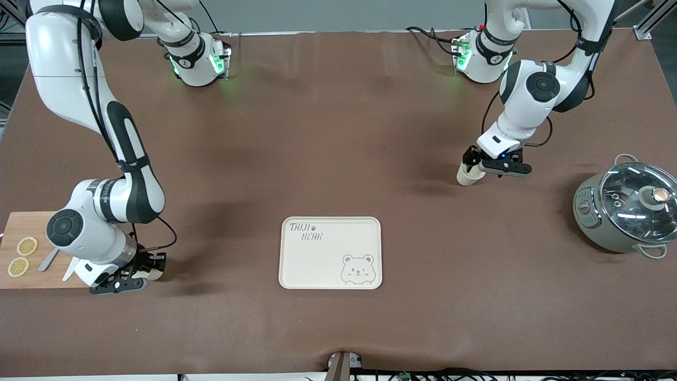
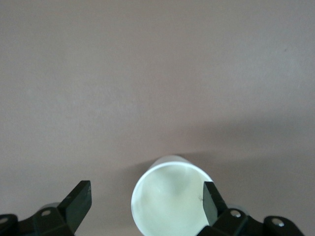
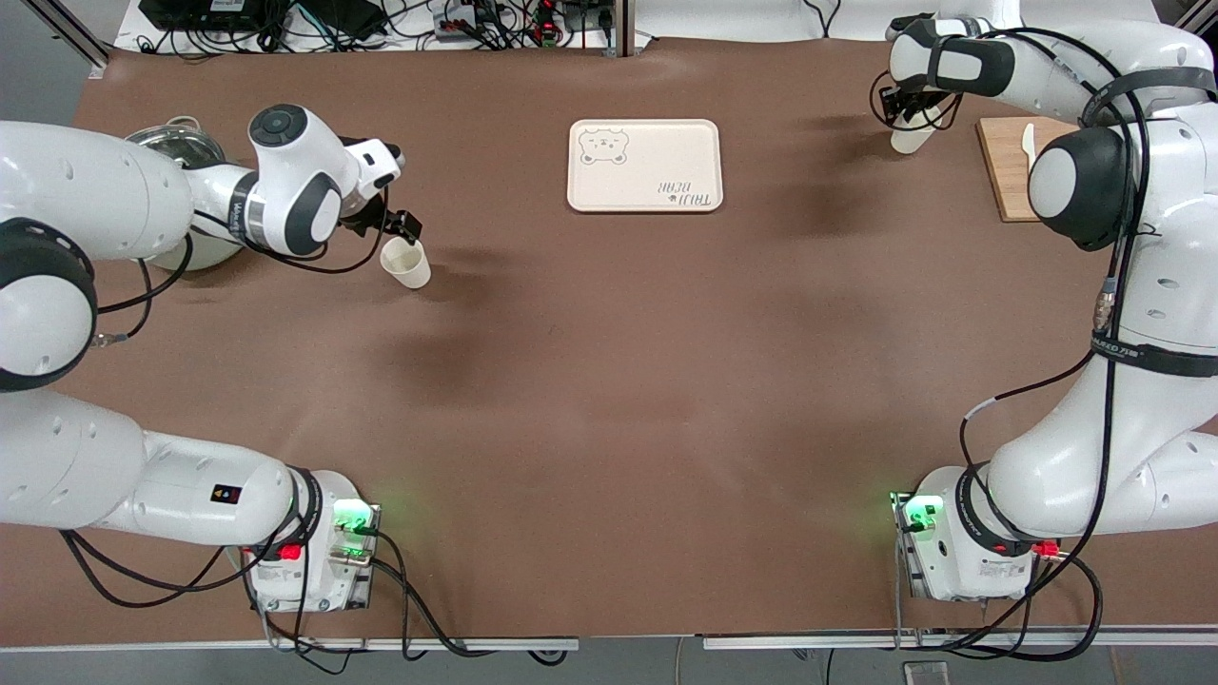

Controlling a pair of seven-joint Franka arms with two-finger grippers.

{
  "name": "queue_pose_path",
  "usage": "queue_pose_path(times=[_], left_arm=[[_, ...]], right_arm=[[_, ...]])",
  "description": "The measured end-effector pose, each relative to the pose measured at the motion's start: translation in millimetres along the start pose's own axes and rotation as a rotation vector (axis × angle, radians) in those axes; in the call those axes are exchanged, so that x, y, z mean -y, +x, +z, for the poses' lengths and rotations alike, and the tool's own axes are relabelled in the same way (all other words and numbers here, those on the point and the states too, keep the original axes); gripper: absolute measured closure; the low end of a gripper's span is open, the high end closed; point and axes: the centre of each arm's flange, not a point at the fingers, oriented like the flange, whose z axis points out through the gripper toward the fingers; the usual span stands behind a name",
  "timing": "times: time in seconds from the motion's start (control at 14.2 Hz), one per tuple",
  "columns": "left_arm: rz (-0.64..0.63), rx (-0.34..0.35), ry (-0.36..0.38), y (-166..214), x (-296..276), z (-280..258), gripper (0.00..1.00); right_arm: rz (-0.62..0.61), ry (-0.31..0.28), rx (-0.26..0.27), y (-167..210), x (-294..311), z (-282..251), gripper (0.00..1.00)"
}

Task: Place white IKEA cup upright on tray with both arms
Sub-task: 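Close both grippers around the rims of the two white cups, then carry the white cup with the right gripper onto the bear tray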

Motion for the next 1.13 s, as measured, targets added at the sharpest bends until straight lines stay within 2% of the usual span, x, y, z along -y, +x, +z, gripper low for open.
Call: queue_pose_path(times=[0.14,0.21,0.71,1.13], left_arm=[[0.014,0.011,0.0,-5.5,0.5,3.2,0.0],[0.023,0.014,0.001,-6.8,1.3,4.1,0.0],[0.038,0.038,0.011,-13.3,44.7,12.8,0.0],[0.049,0.042,0.008,-13.2,41.1,15.3,0.0]], right_arm=[[0.0,-0.001,-0.002,0.5,-0.5,-0.8,0.95],[0.001,-0.002,-0.006,1.7,-1.6,-2.6,0.98],[-0.005,0.004,-0.034,17.6,18.9,-23.4,0.98],[0.114,0.025,-0.011,38.1,98.7,-65.0,0.98]])
